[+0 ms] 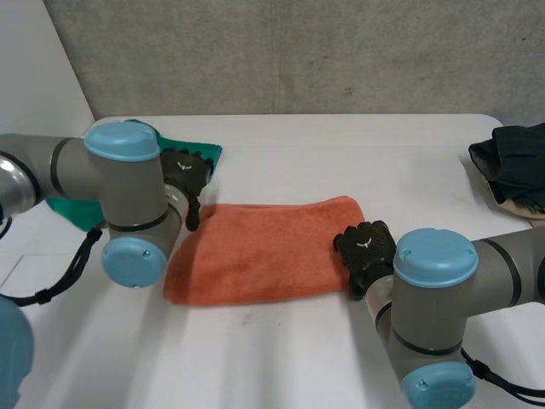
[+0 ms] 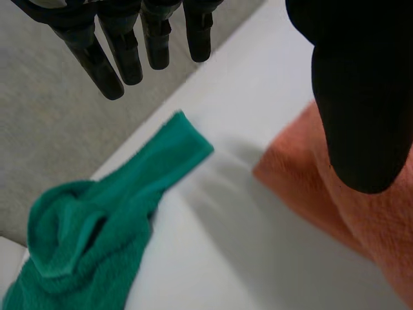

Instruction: Fold the laundry.

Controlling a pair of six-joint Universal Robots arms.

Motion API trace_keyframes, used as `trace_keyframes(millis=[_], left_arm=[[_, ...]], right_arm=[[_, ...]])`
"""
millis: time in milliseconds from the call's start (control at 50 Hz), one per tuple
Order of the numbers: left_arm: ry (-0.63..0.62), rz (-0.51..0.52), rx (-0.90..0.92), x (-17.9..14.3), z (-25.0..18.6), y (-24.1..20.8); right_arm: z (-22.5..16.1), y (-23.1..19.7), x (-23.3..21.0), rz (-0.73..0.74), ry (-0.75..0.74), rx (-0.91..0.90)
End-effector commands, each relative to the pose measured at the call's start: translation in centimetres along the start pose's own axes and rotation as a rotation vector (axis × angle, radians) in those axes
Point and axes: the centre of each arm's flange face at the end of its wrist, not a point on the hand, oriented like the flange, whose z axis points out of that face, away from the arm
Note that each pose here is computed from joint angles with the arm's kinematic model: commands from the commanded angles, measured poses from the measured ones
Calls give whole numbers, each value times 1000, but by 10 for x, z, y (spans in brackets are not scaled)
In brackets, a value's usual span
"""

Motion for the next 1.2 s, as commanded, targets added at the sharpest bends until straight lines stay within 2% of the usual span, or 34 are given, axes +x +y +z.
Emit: trace_keyframes(millis=[20,300,400,480,560,620,640,700,720,800,840,940,960,1020,1040,1120,1200], left_arm=[[-33,-33,81,-5,-12,-18],[-19,-43,114,-3,-33,-29],[-22,-64,123,-9,-44,-34],[-30,-92,152,-18,-54,-42],[-48,-119,192,-30,-63,-53],[-62,-133,204,-36,-67,-58],[-75,-144,209,-41,-69,-60],[-93,-162,216,-48,-73,-63],[-100,-173,220,-52,-75,-64],[-101,-188,215,-55,-78,-63],[-101,-187,216,-55,-78,-62],[-128,-199,223,-64,-76,-64],[-138,-204,234,-67,-76,-67],[-147,-217,252,-71,-76,-73],[-149,-224,259,-71,-76,-76],[-128,-246,277,-67,-78,-81],[-81,-258,274,-54,-80,-81]], right_arm=[[4,-2,6,-1,35,48],[-9,-11,49,-55,103,25],[-15,-4,65,-183,105,-64],[-13,-26,71,-283,133,14],[-17,-72,29,-398,62,284],[-22,-86,-4,-440,-34,437],[-27,-92,-30,-468,-118,546],[-37,-91,-67,-513,-265,682],[-43,-84,-90,-540,-369,742],[-46,-63,-120,-578,-515,757],[-41,-64,-120,-580,-497,737],[-36,-84,-93,-440,-333,604],[-37,-96,-77,-323,-265,556],[-42,-112,-49,-121,-188,490],[-43,-115,-30,0,-152,436],[-39,-110,-2,215,-163,284],[-33,-107,8,303,-203,167]])
